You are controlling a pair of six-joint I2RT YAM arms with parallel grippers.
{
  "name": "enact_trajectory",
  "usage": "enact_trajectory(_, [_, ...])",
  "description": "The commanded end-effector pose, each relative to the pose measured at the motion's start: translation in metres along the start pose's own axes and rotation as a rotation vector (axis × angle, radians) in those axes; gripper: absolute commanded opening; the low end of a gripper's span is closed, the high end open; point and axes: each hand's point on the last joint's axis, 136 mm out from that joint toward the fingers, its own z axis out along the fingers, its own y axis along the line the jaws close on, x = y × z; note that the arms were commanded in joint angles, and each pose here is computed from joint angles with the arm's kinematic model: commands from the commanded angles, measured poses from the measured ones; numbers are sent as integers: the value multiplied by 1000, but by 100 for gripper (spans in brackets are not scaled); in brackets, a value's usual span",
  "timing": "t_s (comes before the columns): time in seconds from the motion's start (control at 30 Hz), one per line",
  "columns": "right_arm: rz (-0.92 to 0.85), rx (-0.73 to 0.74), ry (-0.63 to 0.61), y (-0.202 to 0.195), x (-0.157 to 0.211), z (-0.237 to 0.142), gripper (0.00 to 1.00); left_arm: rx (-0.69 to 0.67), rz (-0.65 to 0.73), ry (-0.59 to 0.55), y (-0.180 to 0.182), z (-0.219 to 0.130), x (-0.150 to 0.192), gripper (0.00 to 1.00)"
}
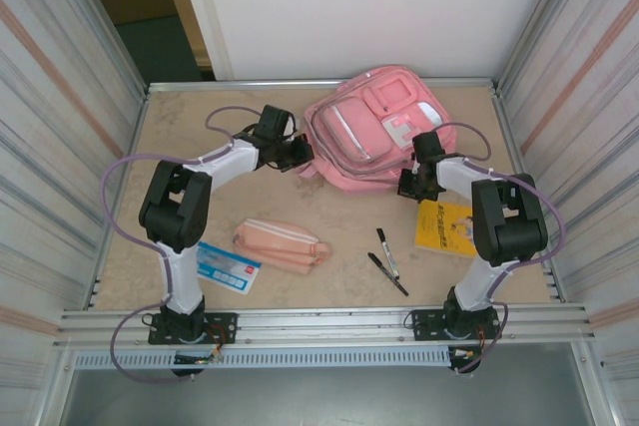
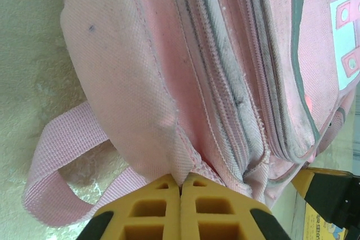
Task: Pack the student bag
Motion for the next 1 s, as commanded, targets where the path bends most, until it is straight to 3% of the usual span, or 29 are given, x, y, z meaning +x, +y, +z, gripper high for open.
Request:
enact_trajectory(0.0, [-110, -10, 29, 15, 7, -8, 0, 55, 29, -35, -21, -18, -7, 0])
enact_trajectory(0.4, [-357, -310, 336, 121, 58, -10, 0, 63, -19, -13, -18, 17, 18, 0])
enact_trajectory(0.63, [-359, -396, 315, 170, 61, -5, 0, 63, -42, 20, -11, 27, 37, 0])
enact_trajectory(0.97, [-375, -311, 208, 144, 55, -19, 15, 79, -35, 51, -1, 11, 42, 3])
